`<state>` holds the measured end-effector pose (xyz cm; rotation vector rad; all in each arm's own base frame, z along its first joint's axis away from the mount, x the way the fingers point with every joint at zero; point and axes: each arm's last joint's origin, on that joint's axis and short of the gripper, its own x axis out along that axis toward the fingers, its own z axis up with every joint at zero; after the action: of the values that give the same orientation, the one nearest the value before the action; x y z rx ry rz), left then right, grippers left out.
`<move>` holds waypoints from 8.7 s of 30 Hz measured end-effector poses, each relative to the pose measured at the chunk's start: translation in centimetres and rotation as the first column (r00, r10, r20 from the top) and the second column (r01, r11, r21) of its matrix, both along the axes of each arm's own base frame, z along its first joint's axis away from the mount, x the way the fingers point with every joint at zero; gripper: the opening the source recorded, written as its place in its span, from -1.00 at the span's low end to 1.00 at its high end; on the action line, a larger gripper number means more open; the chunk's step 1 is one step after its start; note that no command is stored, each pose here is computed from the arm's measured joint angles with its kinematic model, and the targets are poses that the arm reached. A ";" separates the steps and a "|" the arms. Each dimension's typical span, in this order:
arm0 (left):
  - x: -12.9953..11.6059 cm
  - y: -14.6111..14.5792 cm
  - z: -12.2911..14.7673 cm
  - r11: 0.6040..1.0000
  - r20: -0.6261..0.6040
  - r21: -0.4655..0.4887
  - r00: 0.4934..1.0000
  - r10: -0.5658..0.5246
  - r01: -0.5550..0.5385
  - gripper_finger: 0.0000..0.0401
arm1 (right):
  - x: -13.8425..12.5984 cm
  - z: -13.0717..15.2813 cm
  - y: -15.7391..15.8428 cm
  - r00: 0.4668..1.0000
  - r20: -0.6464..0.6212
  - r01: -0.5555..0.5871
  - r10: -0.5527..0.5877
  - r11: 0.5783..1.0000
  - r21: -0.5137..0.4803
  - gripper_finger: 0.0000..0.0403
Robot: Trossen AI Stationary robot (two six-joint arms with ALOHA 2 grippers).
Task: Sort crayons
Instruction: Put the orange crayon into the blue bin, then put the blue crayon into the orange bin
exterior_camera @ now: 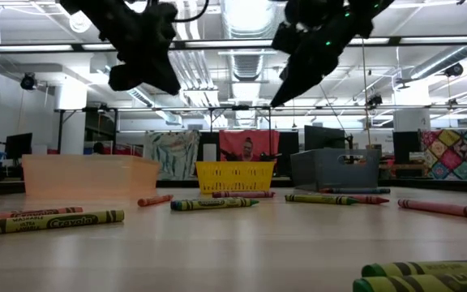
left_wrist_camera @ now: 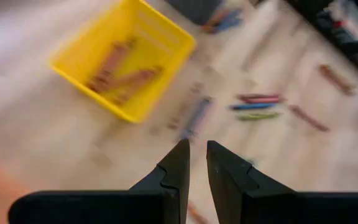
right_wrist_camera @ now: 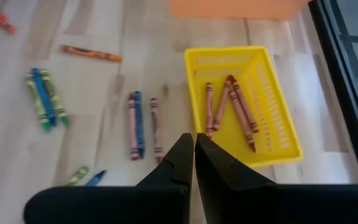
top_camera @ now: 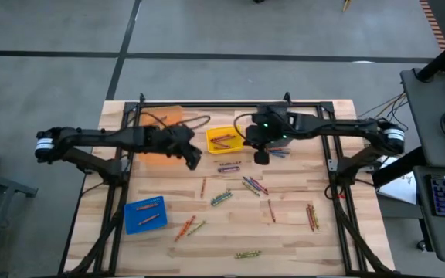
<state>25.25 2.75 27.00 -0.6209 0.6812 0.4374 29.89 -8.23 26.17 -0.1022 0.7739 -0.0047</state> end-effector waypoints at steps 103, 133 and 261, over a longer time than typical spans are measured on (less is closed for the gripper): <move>7.0 -8.5 -14.3 0.963 -0.386 0.133 0.883 0.267 -0.233 -0.98 | -3.8 -2.6 8.4 0.974 -0.225 0.051 -0.038 0.997 0.055 -0.96; -0.2 -12.7 2.8 0.897 -0.653 0.108 0.711 -0.260 0.428 -1.00 | -3.5 -2.6 8.4 0.983 -0.180 0.060 -0.047 0.996 0.066 -0.96; 1.4 6.1 1.6 0.670 -0.230 0.642 0.927 -0.297 0.374 -1.00 | -8.2 -4.2 3.0 0.511 -0.591 0.805 -0.624 0.589 0.074 -0.95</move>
<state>26.70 8.88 28.59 0.2387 0.6615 0.3374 21.64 -5.26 21.97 0.6130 1.3050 -0.6949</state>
